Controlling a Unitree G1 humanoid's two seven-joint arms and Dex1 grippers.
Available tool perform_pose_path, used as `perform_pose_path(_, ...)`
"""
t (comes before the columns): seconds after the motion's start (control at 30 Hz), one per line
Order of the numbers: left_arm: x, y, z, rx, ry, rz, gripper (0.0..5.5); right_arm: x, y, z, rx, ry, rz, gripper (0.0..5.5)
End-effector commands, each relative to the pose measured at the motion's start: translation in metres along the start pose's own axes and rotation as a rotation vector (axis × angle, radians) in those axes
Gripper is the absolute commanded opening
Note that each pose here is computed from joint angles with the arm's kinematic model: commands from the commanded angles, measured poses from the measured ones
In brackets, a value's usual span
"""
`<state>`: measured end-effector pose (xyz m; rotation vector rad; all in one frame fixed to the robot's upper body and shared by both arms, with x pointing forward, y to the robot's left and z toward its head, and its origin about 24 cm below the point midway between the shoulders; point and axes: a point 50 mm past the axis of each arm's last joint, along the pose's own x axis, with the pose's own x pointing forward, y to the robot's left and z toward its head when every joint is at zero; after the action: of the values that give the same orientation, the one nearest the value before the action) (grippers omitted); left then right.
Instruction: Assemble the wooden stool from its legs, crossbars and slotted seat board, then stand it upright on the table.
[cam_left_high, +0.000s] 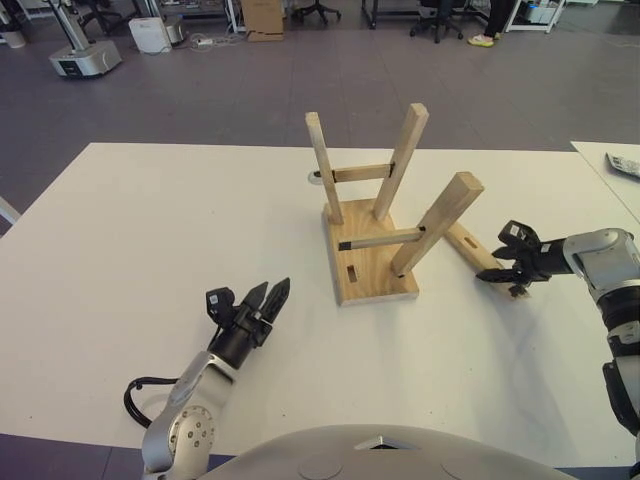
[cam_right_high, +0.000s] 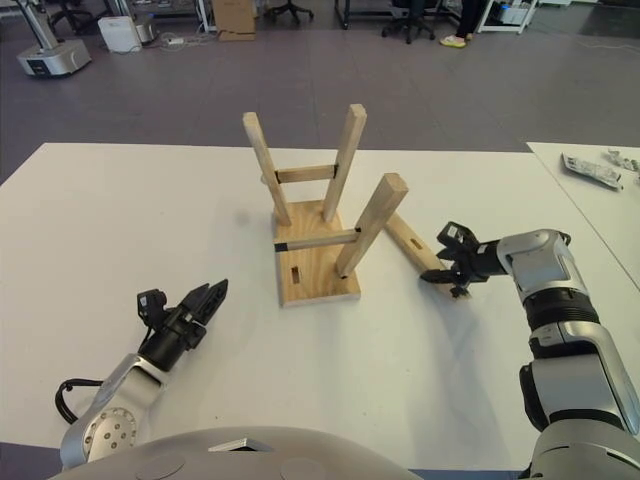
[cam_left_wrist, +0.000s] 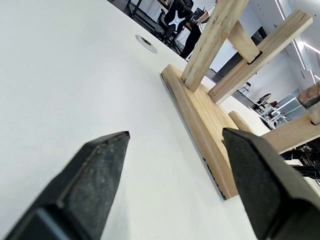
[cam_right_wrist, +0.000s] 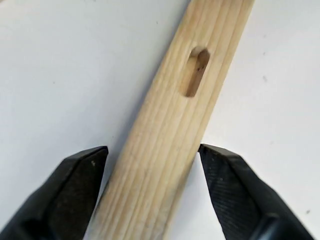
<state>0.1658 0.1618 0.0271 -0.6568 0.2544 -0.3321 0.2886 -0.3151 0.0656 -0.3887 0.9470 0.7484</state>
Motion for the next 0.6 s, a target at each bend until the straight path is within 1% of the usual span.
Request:
perform_pose_path(0.03,0.001,0.005,-0.001,0.003,0.006,0.039,3.41,0.006,0.008,-0.023,0.048,0.112,0.042,2.88)
perform_pose_path(0.17,-0.001,0.012,0.005,0.022,0.015,0.086,3.41,0.006,0.004,-0.026,0.049,0.116,0.003,2.1)
perform_pose_path(0.23,-0.001,0.013,0.007,0.029,0.017,0.09,3.41,0.006,0.002,-0.024,0.045,0.103,-0.02,2.07)
perform_pose_path(0.3,0.002,0.019,0.059,0.103,-0.148,0.033,3.41,-0.003,-0.012,0.003,0.059,-0.087,-0.134,2.07)
perform_pose_path(0.37,0.004,0.014,0.11,0.176,-0.281,-0.061,3.41,-0.019,-0.022,0.036,0.088,-0.301,-0.188,2.07)
perform_pose_path(0.4,0.005,0.011,0.122,0.2,-0.303,-0.09,3.41,-0.025,-0.024,0.046,0.098,-0.363,-0.188,2.07)
perform_pose_path(0.47,0.02,-0.032,0.181,0.254,-0.386,-0.37,3.41,-0.076,-0.019,0.119,0.108,-0.79,-0.042,2.07)
perform_pose_path(0.5,0.022,-0.053,0.2,0.265,-0.4,-0.494,3.41,-0.099,-0.01,0.143,0.077,-0.934,0.05,2.07)
perform_pose_path(0.53,0.023,-0.069,0.212,0.274,-0.402,-0.585,3.41,-0.117,-0.002,0.16,0.043,-1.028,0.125,2.07)
perform_pose_path(0.57,0.023,-0.076,0.217,0.271,-0.394,-0.624,3.41,-0.125,0.002,0.166,0.03,-1.06,0.159,2.07)
perform_pose_path(0.6,0.026,-0.091,0.223,0.26,-0.38,-0.708,3.41,-0.139,0.017,0.181,-0.014,-1.114,0.258,2.07)
